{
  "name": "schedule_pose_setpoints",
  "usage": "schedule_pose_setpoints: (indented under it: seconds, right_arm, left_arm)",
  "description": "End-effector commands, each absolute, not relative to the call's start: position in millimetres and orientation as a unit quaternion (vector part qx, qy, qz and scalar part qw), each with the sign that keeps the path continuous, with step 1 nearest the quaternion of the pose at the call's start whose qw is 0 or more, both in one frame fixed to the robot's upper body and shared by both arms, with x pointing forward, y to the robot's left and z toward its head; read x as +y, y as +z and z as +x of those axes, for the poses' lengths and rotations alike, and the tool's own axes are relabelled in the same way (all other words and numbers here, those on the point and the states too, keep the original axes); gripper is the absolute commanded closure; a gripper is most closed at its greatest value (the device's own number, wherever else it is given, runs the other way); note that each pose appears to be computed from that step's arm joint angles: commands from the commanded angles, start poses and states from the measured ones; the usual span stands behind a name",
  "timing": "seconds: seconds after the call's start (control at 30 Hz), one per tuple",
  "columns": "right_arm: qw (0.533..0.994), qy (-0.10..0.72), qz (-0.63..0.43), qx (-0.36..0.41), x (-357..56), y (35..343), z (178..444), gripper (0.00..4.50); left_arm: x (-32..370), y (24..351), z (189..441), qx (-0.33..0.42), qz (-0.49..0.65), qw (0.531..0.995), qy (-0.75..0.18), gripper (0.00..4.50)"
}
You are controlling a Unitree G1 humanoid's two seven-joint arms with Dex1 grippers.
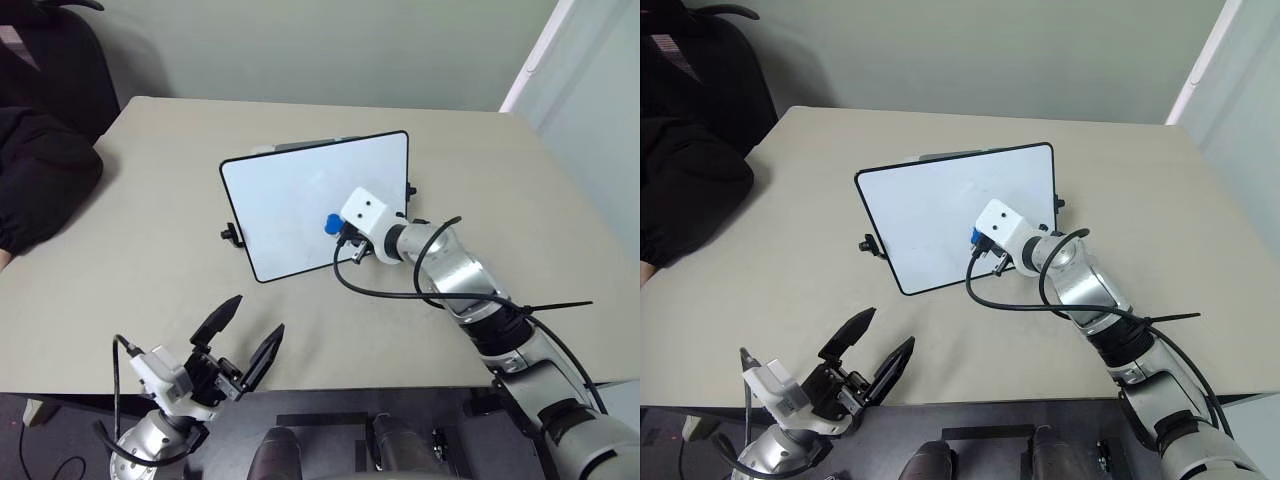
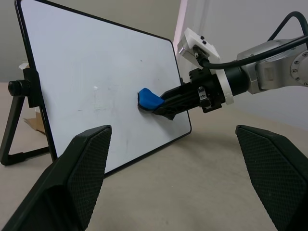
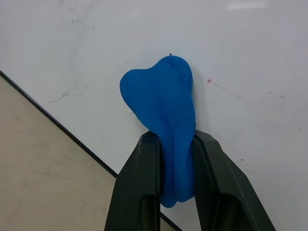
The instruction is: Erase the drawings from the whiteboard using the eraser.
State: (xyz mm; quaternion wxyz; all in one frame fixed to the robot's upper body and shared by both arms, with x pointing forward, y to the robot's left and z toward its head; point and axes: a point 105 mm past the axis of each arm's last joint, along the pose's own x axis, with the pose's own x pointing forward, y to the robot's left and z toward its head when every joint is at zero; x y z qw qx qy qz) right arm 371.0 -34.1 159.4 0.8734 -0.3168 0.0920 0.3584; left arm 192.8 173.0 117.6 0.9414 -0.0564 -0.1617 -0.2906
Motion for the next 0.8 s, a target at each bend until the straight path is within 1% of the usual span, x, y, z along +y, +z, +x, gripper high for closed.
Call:
schedule_pose_setpoints:
  seconds: [0.03, 0.17, 0.3, 0.5, 0.6, 0.67, 0.8]
  right_arm:
    - [0.905, 0.288, -0.308, 0.051, -56, 199, 390, 3.75]
    - [0.922, 0.246, -0.294, 0.052, -70, 210, 400, 3.75]
    - [0.929, 0.213, -0.295, 0.074, -85, 209, 406, 3.75]
    - [0.932, 0.190, -0.293, 0.094, -94, 205, 410, 3.75]
    - [0.929, 0.210, -0.291, 0.093, -85, 202, 405, 3.75]
    - [0.920, 0.246, -0.291, 0.090, -70, 198, 396, 3.75]
    - [0.892, 0.320, -0.302, 0.107, -45, 180, 372, 3.75]
  left_arm:
    - [172, 127, 190, -0.179, -0.051, 0.937, -0.296, 0.00]
    - [170, 128, 189, -0.180, -0.052, 0.936, -0.298, 0.00]
    - [170, 128, 188, -0.180, -0.052, 0.936, -0.299, 0.00]
    - [168, 128, 188, -0.181, -0.053, 0.935, -0.301, 0.00]
    - [168, 129, 187, -0.181, -0.053, 0.935, -0.302, 0.00]
    - [167, 129, 187, -0.181, -0.053, 0.934, -0.303, 0.00]
    - [167, 129, 187, -0.181, -0.052, 0.934, -0.303, 0.00]
